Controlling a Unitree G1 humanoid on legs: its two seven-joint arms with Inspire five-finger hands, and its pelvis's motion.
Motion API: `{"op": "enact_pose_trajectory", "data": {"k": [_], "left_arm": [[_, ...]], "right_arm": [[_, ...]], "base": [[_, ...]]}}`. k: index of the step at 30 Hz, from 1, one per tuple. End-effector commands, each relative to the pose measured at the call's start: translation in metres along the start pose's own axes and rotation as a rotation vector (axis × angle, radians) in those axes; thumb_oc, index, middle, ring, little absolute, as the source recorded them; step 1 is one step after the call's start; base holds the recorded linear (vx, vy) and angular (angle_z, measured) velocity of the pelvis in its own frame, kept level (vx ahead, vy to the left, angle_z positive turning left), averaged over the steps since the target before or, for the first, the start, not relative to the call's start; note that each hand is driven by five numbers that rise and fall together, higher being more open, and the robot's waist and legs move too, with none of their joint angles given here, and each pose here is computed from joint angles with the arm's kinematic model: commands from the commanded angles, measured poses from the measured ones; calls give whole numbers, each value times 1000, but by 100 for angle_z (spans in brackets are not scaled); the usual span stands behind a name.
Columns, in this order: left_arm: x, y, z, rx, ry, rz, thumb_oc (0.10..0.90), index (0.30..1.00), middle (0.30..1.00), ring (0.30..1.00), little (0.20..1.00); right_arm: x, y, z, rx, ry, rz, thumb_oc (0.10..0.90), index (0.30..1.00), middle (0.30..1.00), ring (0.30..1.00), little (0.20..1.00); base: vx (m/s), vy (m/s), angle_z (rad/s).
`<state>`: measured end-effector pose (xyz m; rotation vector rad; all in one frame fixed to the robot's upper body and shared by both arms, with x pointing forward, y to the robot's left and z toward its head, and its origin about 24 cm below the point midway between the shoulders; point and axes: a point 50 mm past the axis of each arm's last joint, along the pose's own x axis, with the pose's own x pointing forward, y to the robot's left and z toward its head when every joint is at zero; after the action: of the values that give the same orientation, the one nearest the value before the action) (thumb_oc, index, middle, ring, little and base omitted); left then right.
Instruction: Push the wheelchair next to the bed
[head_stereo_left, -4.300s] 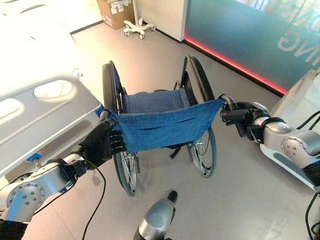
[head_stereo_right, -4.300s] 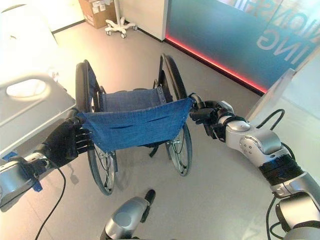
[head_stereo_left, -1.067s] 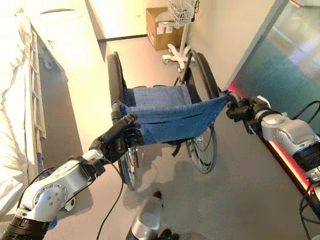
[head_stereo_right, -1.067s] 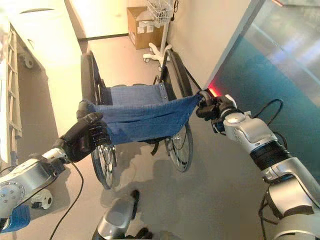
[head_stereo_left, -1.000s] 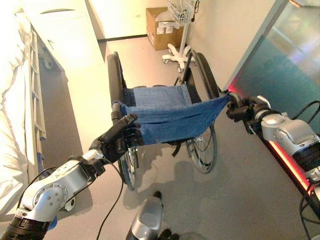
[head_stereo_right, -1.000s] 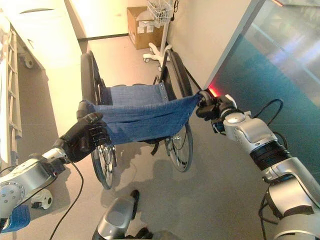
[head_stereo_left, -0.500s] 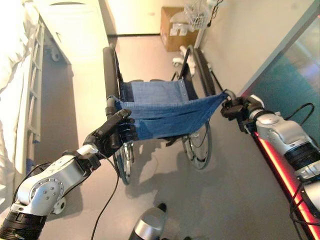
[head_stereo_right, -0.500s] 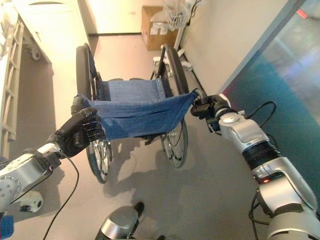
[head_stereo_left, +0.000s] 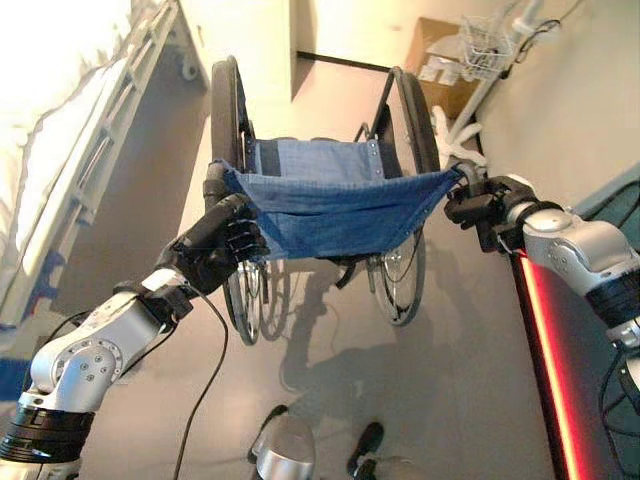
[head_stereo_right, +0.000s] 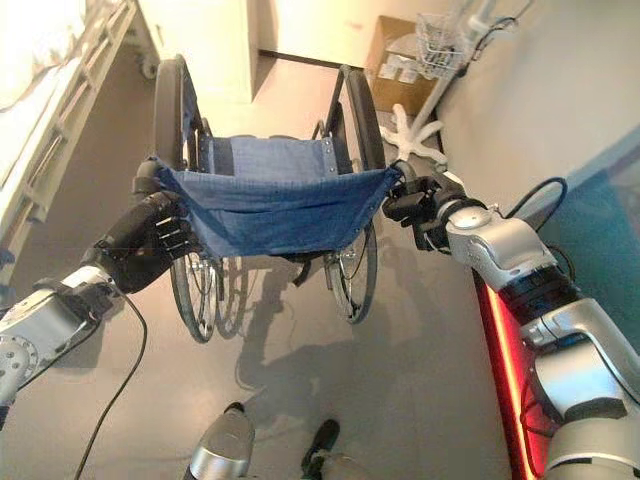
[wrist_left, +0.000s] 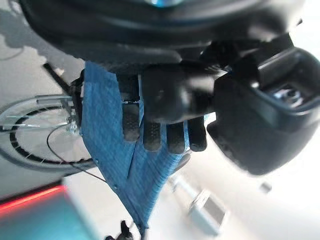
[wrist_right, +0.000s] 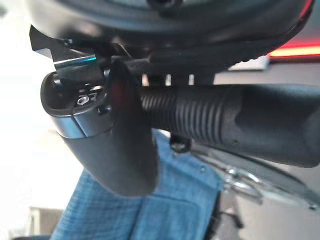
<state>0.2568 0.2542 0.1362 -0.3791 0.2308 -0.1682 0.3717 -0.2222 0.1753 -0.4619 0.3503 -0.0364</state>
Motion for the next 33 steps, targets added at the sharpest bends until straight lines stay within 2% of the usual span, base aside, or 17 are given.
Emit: {"op": "enact_pose_trajectory", "data": {"k": [1, 6, 10, 18, 22, 27, 29, 33], "left_arm": [[-9, -34, 20, 48, -157, -145, 400, 300, 300, 300, 300], [-5, -28, 15, 37, -174, -106, 400, 300, 300, 300, 300], [-3, -29, 15, 59, -167, -138, 400, 300, 300, 300, 300], [-6, -16, 21, 167, -177, -151, 400, 300, 300, 300, 300], [-7, -3, 45, 175, -267, -22, 400, 300, 300, 300, 300], [-8, -1, 76, 216, -355, 29, 400, 300, 300, 300, 300], [-9, 1, 96, 174, -390, 68, 400, 300, 300, 300, 300], [-8, 0, 110, 129, -427, 70, 400, 300, 300, 300, 300]], "right_arm": [[-38, 50, 84, -21, -457, 327, 400, 300, 300, 300, 300], [-40, 74, 87, -30, -486, 362, 400, 300, 300, 300, 300], [-37, 85, 90, -16, -466, 334, 400, 300, 300, 300, 300], [-29, 82, 92, 57, -440, 292, 400, 300, 300, 300, 300], [-25, 79, 86, 67, -445, 310, 400, 300, 300, 300, 300], [-26, 67, 82, 72, -455, 313, 400, 300, 300, 300, 300], [-26, 58, 77, 50, -446, 304, 400, 300, 300, 300, 300], [-29, 49, 75, 31, -448, 288, 400, 300, 300, 300, 300]], "base": [[83, -370, 45], [146, -231, 6], [277, -173, 9], [374, -187, 23], [341, 43, 15], [262, -35, 44], [263, -83, 26], [159, -138, 50]]}}
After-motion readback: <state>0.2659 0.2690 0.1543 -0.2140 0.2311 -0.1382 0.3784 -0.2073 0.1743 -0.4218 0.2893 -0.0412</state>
